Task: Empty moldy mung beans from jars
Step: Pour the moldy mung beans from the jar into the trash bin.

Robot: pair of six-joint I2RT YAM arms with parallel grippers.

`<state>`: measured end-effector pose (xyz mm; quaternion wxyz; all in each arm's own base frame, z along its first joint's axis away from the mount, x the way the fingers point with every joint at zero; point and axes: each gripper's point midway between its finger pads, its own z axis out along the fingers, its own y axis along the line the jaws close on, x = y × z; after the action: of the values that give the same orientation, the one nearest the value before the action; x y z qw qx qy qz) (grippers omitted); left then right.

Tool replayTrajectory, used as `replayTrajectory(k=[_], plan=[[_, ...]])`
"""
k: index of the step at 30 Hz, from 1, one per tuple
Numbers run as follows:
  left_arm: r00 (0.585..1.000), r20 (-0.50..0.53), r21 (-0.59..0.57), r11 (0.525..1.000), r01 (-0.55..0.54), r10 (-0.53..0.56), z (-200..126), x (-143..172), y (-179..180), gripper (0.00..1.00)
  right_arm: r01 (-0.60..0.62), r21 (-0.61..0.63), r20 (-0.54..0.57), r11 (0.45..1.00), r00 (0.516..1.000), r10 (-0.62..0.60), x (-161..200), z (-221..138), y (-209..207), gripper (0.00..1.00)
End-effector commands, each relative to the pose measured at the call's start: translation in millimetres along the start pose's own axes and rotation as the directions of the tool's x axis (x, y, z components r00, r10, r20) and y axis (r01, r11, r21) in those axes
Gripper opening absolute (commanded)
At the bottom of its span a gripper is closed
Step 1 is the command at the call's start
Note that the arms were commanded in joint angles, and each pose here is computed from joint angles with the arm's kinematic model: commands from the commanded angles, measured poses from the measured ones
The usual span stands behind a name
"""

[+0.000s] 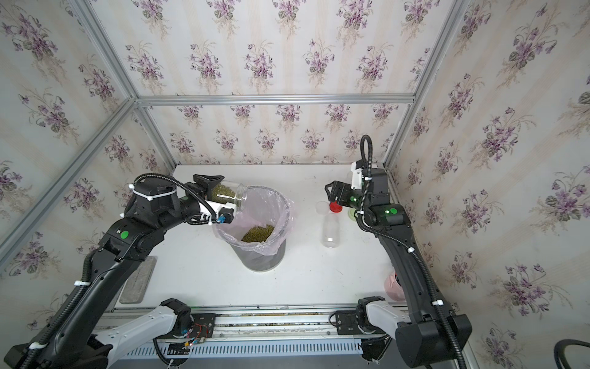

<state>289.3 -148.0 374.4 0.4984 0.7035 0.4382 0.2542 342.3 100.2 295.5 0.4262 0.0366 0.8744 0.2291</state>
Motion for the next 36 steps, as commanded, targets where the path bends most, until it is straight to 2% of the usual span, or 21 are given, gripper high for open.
replayTrajectory(k=[1,22,29,36], plan=[[0.998,-0.005,-0.075,0.995,-0.070,0.069,-4.6,-1.1,20.3,0.00,0.000,-0.013,0.015,1.000,1.000,0.001,-4.8,-1.0,3.4,0.90],[0.982,-0.017,-0.049,0.981,-0.189,0.188,-11.0,-1.4,24.4,0.00,0.005,-0.027,-0.004,1.000,1.000,-0.005,-4.2,0.8,8.7,0.90],[0.977,-0.040,-0.023,0.977,-0.212,0.211,-3.5,3.8,21.2,0.00,0.079,-0.167,-0.017,0.983,0.996,-0.084,-4.9,-1.0,52.2,0.90],[0.971,-0.051,0.002,0.973,-0.232,0.232,2.5,7.4,19.3,0.00,0.139,-0.373,-0.021,0.917,0.987,-0.158,-2.0,-0.9,102.1,0.90]])
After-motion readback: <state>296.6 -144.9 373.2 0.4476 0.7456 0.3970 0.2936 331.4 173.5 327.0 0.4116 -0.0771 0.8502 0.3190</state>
